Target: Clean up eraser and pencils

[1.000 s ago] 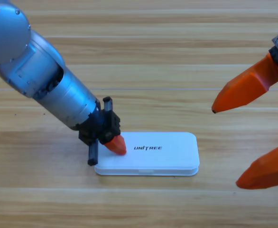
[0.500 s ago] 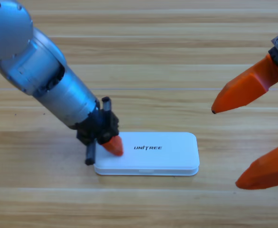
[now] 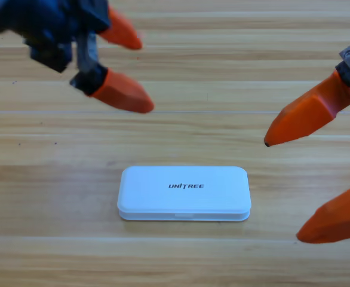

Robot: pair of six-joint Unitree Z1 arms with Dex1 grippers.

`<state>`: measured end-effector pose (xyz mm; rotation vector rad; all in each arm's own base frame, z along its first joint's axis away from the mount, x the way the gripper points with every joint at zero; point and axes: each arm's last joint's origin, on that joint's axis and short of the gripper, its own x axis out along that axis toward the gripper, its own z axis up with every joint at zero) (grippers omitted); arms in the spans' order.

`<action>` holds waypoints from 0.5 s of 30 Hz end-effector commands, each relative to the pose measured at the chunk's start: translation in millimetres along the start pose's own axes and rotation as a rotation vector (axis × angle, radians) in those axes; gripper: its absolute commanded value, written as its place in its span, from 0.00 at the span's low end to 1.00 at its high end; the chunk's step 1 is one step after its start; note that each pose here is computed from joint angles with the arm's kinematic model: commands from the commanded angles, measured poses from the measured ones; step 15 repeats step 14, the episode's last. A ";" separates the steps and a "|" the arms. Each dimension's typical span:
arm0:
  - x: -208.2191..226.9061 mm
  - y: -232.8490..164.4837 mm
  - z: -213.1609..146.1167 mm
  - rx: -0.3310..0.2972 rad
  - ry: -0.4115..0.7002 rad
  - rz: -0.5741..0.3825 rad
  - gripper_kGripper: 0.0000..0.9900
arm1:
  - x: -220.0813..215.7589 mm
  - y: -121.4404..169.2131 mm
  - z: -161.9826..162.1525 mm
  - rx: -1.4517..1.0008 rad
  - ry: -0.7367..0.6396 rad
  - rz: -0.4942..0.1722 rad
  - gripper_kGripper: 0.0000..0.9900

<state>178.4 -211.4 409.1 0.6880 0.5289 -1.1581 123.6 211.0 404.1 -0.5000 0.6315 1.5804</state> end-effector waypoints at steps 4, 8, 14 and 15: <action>-8.3 -72.7 19.4 0.061 -0.067 -0.142 1.00 | 11.4 -14.7 -4.8 0.047 0.025 0.002 0.98; -8.7 -87.7 23.3 0.043 -0.070 -0.170 1.00 | 12.0 -14.5 -4.8 0.048 0.027 0.005 0.98; -9.0 -98.6 17.0 0.039 -0.054 -0.201 1.00 | 15.2 -16.6 -5.4 0.053 0.035 0.007 0.98; -9.0 -98.6 17.0 0.039 -0.054 -0.201 1.00 | 15.2 -16.6 -5.4 0.053 0.035 0.007 0.98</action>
